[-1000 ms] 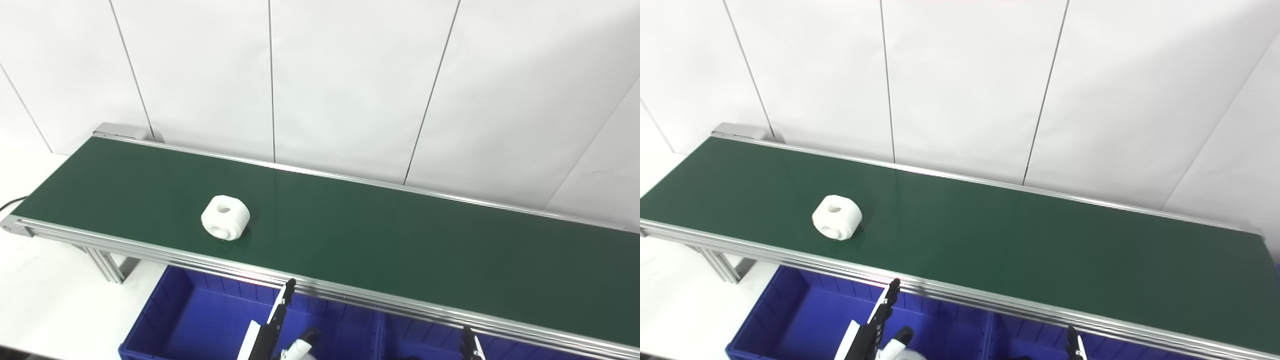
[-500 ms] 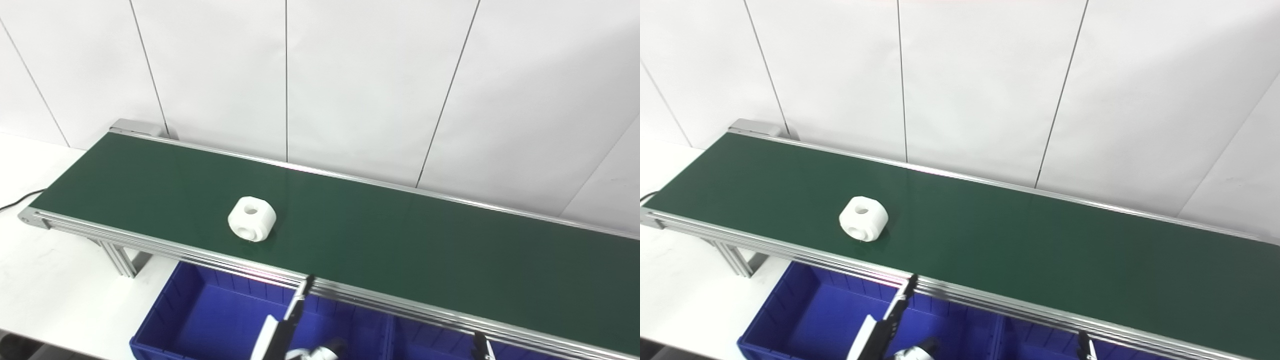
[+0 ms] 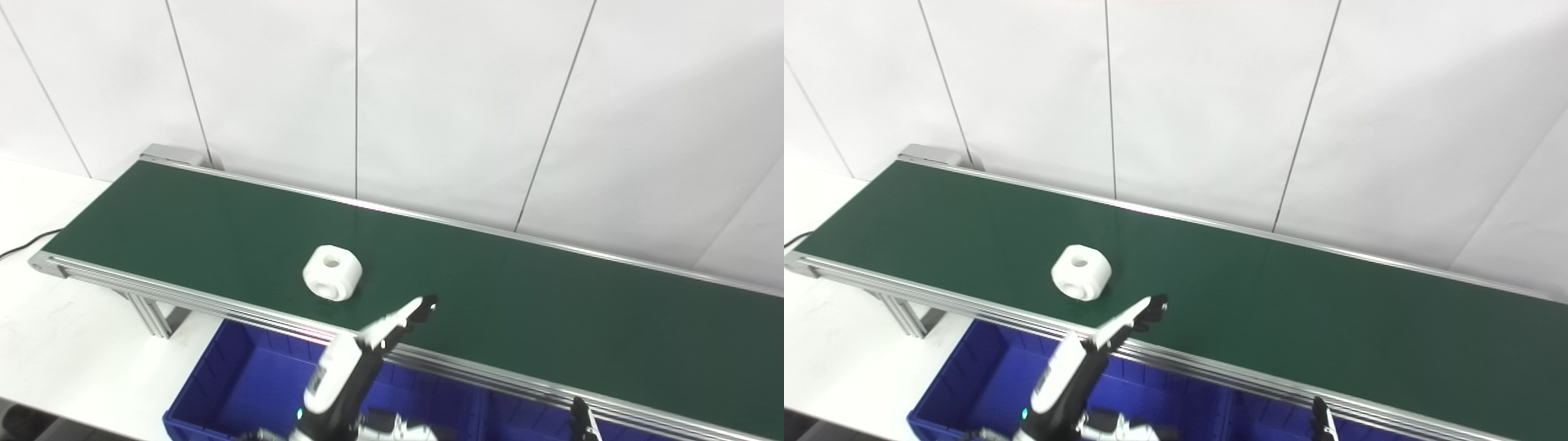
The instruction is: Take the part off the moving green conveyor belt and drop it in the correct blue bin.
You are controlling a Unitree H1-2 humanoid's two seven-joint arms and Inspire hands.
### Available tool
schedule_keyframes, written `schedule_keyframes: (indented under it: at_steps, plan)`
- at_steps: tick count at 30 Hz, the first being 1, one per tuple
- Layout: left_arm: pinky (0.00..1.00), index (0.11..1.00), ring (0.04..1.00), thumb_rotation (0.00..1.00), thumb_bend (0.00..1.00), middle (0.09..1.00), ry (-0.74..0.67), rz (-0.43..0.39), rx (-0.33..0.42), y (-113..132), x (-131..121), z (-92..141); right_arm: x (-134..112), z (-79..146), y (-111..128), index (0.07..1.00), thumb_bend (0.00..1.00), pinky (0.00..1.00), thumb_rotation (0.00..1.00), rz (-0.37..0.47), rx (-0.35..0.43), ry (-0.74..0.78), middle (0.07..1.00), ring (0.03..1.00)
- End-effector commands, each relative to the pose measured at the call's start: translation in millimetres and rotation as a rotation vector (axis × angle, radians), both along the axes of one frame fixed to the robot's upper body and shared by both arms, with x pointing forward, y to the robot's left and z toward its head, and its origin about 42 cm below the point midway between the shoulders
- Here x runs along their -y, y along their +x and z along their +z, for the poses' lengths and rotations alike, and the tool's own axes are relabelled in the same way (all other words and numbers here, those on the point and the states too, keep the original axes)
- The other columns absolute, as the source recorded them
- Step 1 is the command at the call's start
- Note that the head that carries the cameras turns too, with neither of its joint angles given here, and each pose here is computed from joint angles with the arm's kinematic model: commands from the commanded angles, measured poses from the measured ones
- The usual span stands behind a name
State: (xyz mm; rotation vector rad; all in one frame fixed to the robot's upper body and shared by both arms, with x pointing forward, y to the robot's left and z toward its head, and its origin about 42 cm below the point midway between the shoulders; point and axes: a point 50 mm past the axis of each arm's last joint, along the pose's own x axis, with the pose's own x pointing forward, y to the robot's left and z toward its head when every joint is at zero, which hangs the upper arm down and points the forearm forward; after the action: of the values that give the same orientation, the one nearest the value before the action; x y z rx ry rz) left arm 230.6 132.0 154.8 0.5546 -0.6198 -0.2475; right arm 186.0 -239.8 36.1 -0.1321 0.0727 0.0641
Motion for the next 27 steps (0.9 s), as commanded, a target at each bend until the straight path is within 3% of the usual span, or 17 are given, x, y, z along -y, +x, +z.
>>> schedule_keyframes:
  at_steps: [1, 5, 10, 16, 27]
  plan:
    - [0.58, 0.712, 0.692, 0.32, 0.92, 0.748, 0.082, -0.034, 0.082, 19, -1, 30, 0, 11, 6, 1.0, 0.82, 1.0, 1.0, 0.02, 0.064, 0.015, 1.0, 1.0]
    - [0.66, 0.693, 0.724, 0.31, 0.93, 0.768, 0.322, -0.072, 0.071, 68, 3, 50, 1, 13, 9, 1.0, 0.84, 1.0, 1.0, 0.025, 0.064, 0.012, 1.0, 0.982]
    - [0.66, 0.755, 0.751, 0.26, 0.99, 0.802, 0.423, -0.161, -0.028, 118, 0, 57, -1, 16, 7, 1.0, 0.88, 0.94, 1.0, 0.032, 0.064, 0.008, 0.975, 0.942]
    - [0.7, 0.804, 0.788, 0.28, 0.99, 0.836, 0.504, -0.174, -0.073, 151, 3, 54, -4, 22, 3, 0.996, 0.93, 0.91, 1.0, 0.033, 0.062, -0.009, 0.971, 0.936]
    - [0.74, 0.808, 0.822, 0.27, 0.97, 0.842, 0.587, -0.162, -0.102, 180, 11, 37, -19, 26, -9, 0.985, 0.95, 0.9, 0.98, 0.064, 0.045, 0.0, 0.973, 0.933]
